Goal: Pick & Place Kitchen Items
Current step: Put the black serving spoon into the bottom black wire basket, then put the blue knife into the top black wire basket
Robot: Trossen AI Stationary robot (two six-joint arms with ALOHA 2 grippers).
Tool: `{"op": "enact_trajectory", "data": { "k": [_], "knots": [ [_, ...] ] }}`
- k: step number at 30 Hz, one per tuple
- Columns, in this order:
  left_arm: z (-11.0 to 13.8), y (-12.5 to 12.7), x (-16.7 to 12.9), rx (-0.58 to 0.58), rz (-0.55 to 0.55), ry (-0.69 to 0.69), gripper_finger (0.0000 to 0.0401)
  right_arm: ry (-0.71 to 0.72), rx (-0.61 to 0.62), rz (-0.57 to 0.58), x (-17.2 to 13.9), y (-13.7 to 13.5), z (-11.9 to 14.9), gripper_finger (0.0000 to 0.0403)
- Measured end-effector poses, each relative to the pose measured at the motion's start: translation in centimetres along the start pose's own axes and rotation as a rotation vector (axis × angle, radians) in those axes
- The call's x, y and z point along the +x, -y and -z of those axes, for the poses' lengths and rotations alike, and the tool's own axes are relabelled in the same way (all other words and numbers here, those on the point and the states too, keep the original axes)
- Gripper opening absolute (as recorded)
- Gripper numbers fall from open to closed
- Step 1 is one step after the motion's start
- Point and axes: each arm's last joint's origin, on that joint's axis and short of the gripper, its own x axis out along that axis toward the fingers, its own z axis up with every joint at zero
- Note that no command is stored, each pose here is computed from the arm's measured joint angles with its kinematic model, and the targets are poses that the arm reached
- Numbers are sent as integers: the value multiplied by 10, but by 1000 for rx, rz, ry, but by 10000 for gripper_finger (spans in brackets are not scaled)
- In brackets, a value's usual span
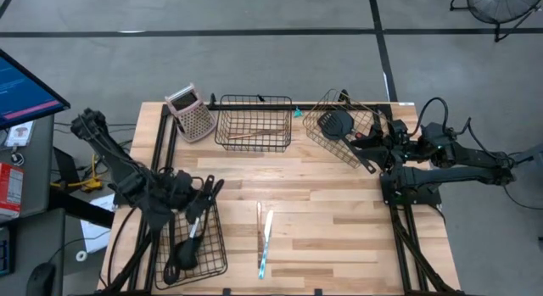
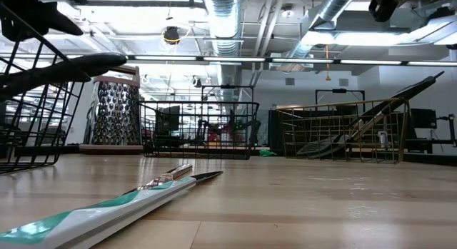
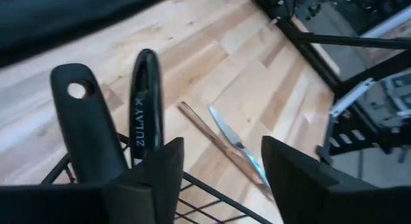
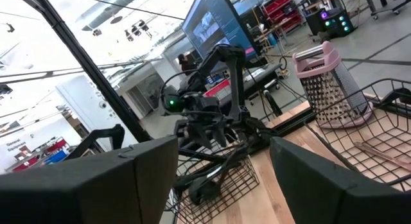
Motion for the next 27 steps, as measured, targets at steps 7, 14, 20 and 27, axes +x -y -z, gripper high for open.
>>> {"op": "enact_trajectory", "data": {
  "k": [7, 14, 20, 27],
  "knots": [
    [-21, -3, -21, -145, 144, -8, 208, 5, 1, 6, 0, 0, 0, 244],
    [-54, 17, -46, -249, 418, 205, 195, 5, 2, 6, 0, 0, 0, 244],
    [-86, 38, -57, -199, 535, 513, 198, 18, 14, 25, 0, 1, -1, 244],
    [-94, 53, -38, -57, 503, 652, 209, 11, 38, 31, 2, 1, 0, 244]
  ]
}}
